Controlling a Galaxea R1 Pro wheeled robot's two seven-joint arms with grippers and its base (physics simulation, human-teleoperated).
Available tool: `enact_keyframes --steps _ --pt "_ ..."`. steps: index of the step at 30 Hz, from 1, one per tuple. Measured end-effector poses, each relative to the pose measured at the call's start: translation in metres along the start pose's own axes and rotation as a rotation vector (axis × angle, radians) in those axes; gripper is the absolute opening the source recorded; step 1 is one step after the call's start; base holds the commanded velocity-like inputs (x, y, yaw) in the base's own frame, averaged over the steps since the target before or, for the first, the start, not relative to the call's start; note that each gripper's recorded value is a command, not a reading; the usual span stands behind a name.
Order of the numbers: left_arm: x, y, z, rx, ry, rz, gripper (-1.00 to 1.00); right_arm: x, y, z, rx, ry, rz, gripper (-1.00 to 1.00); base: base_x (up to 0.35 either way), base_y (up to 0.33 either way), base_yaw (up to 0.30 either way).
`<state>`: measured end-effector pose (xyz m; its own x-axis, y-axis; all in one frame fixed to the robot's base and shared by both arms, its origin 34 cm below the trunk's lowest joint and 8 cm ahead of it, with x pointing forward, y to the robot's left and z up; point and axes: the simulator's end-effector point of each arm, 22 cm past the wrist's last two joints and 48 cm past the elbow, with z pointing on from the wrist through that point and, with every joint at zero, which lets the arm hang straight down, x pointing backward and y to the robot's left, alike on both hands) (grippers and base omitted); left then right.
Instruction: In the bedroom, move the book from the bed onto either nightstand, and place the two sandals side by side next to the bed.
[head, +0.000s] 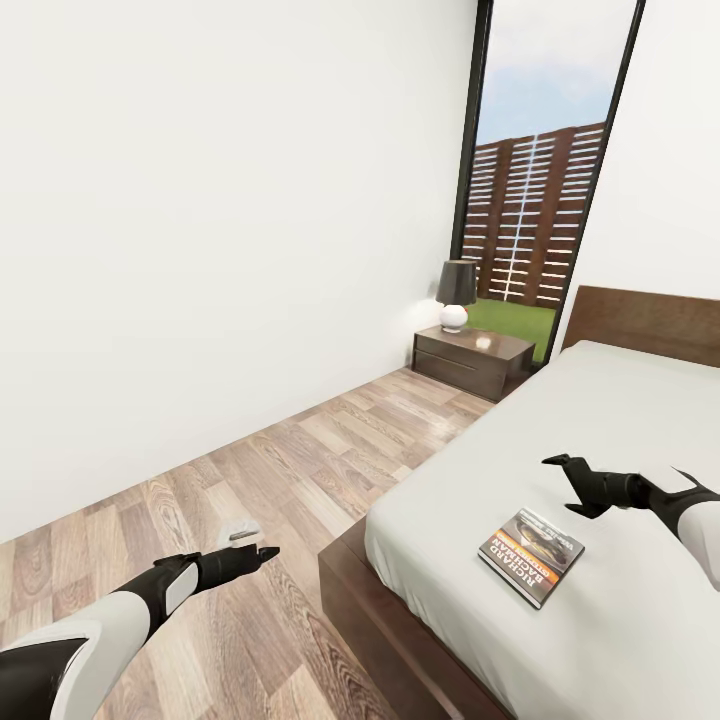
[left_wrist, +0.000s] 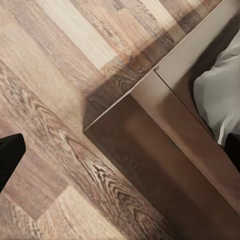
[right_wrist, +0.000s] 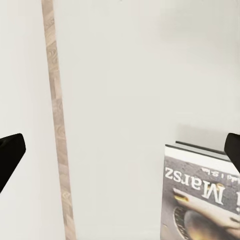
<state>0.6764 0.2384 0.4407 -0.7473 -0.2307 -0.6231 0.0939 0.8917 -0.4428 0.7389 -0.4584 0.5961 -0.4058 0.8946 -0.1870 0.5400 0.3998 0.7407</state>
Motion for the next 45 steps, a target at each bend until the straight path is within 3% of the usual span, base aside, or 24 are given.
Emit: enact_keyframes --steps 17,45 --pt "0.024 0.013 0.013 -0.001 0.0 0.001 1.0 0.008 -0.025 0.013 0.0 -0.001 -0.001 1.0 0.0 0.0 0.0" --pt "0.023 0.013 0.013 -0.001 0.0 0.0 1.0 0.009 -0.024 0.014 -0.003 -0.001 0.001 1.0 0.0 0.0 0.0"
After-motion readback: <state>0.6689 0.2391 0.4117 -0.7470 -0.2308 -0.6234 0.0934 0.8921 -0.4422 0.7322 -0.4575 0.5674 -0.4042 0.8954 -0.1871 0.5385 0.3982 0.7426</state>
